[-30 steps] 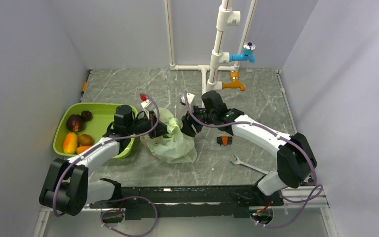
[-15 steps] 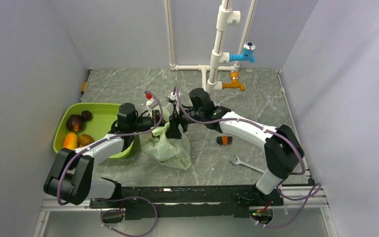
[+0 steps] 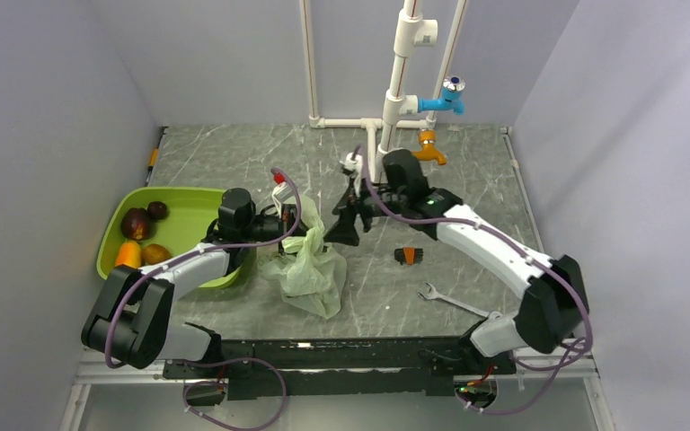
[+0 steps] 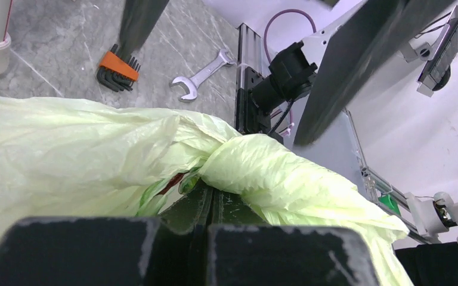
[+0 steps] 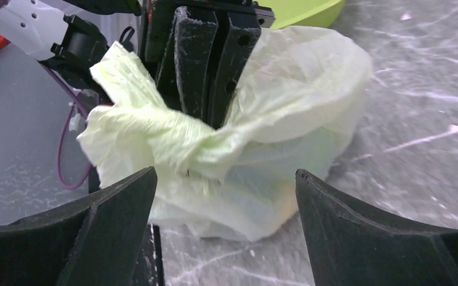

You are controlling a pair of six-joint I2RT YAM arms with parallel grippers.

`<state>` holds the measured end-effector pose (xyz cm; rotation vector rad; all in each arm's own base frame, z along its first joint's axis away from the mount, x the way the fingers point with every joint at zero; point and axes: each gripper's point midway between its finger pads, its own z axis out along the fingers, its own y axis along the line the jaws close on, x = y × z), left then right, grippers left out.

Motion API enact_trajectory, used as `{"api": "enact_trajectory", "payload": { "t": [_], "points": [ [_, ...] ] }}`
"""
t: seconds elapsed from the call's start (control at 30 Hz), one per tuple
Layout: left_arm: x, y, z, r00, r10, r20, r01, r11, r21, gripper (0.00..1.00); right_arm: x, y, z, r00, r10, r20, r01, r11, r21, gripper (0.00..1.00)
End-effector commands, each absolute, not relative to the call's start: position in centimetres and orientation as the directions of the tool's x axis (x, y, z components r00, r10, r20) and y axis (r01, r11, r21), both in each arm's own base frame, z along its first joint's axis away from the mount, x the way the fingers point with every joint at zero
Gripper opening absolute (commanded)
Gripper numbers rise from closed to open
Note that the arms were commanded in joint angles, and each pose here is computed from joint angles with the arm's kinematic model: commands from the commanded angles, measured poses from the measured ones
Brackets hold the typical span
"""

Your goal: Place the fake fruits into the plastic bag and tie a complex knot

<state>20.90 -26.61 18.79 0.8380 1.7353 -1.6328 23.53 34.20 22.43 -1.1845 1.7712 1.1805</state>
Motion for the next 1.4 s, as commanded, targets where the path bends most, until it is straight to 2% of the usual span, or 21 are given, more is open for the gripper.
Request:
{"api": "enact_trajectory", "payload": {
  "t": [0.0, 0.07, 0.13, 0.23, 0.4, 0.93, 1.03, 1.13, 1.2, 1.23, 1.37],
  "points": [
    [20.7, -26.8, 20.4, -0.565, 0.037, -0.824, 0.824, -0.012, -0.566, 0.00, 22.0, 31.0, 23.7, -0.307, -0.331, -0.892, -0.950, 0.167, 0.265, 0.87],
    [20.7, -26.8, 20.4, -0.563, 0.037, -0.826, 0.826, -0.010, -0.564, 0.00, 21.8, 30.3, 23.3, -0.310, -0.343, -0.887, -0.948, 0.180, 0.261, 0.78],
    [20.8, -26.8, 20.4, -0.559, 0.034, -0.828, 0.829, -0.008, -0.560, 0.00, 22.0, 30.2, 22.4, -0.318, -0.353, -0.880, -0.945, 0.191, 0.265, 0.59],
    [20.8, -26.8, 20.6, -0.556, 0.032, -0.831, 0.831, -0.013, -0.556, 0.00, 22.5, 30.9, 21.7, -0.346, -0.350, -0.871, -0.936, 0.186, 0.298, 0.47],
    [20.7, -26.8, 20.6, -0.553, 0.030, -0.833, 0.833, -0.014, -0.554, 0.00, 23.2, 32.4, 21.8, -0.367, -0.319, -0.874, -0.930, 0.157, 0.333, 0.44],
    [20.8, -26.9, 20.7, -0.543, 0.028, -0.839, 0.839, -0.013, -0.544, 0.00, 21.6, 34.1, 21.5, -0.378, -0.314, -0.871, -0.920, 0.024, 0.391, 0.43],
    [20.7, -26.9, 20.7, -0.542, 0.026, -0.840, 0.840, -0.016, -0.542, 0.00, 21.7, 34.1, 21.1, -0.374, -0.323, -0.869, -0.921, 0.022, 0.388, 0.33],
    [20.7, -26.7, 20.6, -0.541, 0.033, -0.841, 0.841, -0.008, -0.541, 0.00, 21.4, 33.9, 20.9, -0.366, -0.339, -0.867, -0.923, 0.013, 0.384, 0.19],
    [20.8, -26.3, 20.5, -0.535, 0.038, -0.844, 0.845, 0.010, -0.535, 0.01, 21.3, 33.7, 21.0, -0.356, -0.345, -0.868, -0.926, 0.006, 0.377, 0.00],
    [20.9, -26.0, 20.4, -0.533, 0.041, -0.845, 0.846, 0.025, -0.533, 0.03, 21.2, 33.7, 21.1, -0.354, -0.345, -0.869, -0.927, 0.008, 0.375, 0.00],
    [21.4, -24.0, 20.7, -0.507, 0.051, -0.861, 0.861, 0.091, -0.501, 0.29, 21.6, 33.6, 21.7, -0.342, -0.324, -0.882, -0.936, 0.032, 0.350, 0.00]
  ]
}}
